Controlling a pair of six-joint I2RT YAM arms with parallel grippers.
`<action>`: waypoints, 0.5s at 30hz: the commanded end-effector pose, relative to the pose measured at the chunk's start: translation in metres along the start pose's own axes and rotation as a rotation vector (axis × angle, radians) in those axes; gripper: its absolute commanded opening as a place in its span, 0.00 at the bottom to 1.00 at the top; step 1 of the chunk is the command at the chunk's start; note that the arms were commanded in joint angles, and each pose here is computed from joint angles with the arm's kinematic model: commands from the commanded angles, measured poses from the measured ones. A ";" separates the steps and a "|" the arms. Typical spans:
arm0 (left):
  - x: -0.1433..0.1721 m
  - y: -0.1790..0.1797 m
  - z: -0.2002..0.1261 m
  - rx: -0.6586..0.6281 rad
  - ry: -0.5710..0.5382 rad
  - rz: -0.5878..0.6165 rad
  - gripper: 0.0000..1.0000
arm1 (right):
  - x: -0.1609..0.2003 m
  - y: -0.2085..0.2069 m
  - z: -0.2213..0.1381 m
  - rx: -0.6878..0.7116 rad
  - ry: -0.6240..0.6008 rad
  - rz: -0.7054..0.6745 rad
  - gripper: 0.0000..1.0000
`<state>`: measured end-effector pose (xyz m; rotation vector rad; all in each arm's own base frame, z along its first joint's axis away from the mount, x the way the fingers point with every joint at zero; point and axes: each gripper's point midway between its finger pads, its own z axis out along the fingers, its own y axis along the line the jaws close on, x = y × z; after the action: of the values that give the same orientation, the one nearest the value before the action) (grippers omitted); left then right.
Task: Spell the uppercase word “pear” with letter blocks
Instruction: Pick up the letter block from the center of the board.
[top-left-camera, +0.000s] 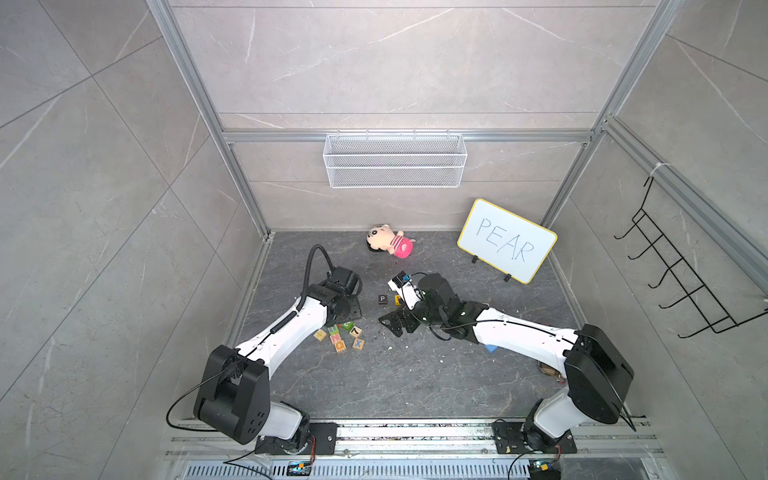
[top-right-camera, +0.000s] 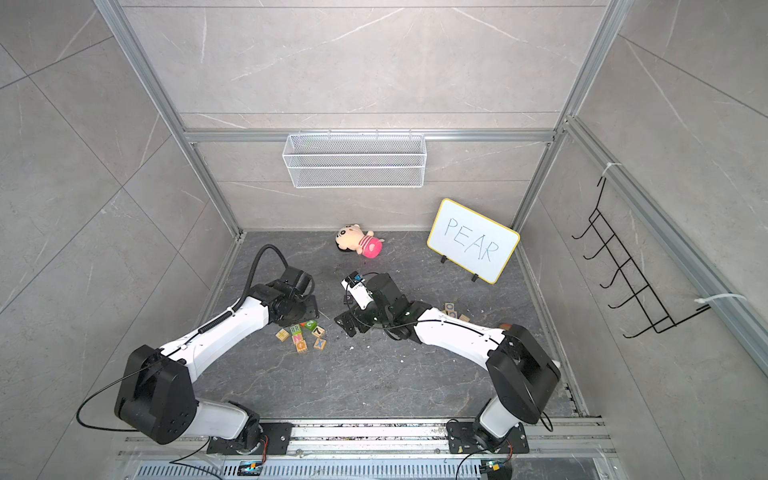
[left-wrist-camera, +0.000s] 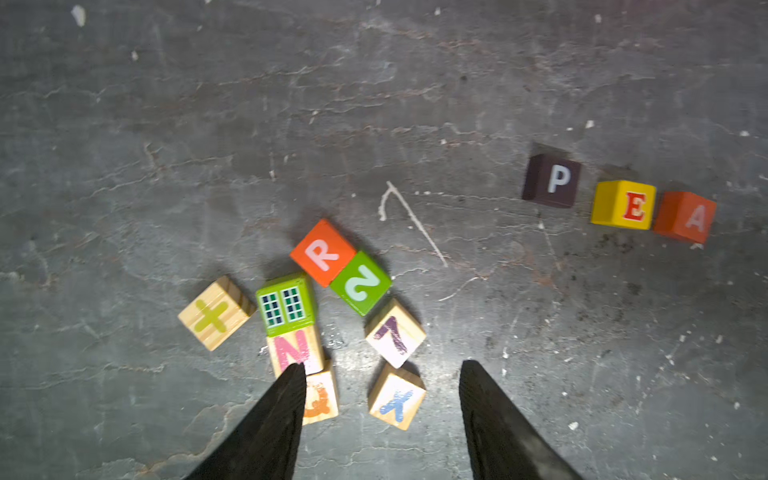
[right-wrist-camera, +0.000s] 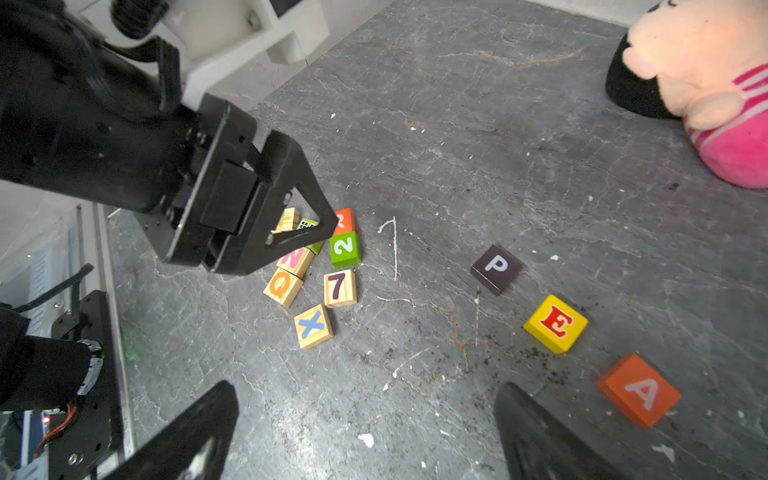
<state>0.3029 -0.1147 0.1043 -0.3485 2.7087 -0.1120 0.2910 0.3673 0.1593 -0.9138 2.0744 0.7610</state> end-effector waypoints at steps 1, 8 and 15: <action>0.003 0.011 -0.004 -0.015 -0.003 -0.054 0.62 | 0.005 -0.001 0.007 0.022 -0.019 -0.035 0.99; 0.009 0.012 0.016 -0.019 0.019 -0.067 0.62 | 0.016 -0.007 0.000 0.065 -0.041 -0.043 0.99; 0.003 0.003 0.030 -0.022 0.031 -0.051 0.62 | 0.016 -0.007 -0.002 0.063 -0.046 -0.032 0.99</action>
<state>0.2989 -0.1070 0.0709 -0.4207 2.7577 -0.0749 0.2870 0.3569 0.1306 -0.8995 2.0801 0.6888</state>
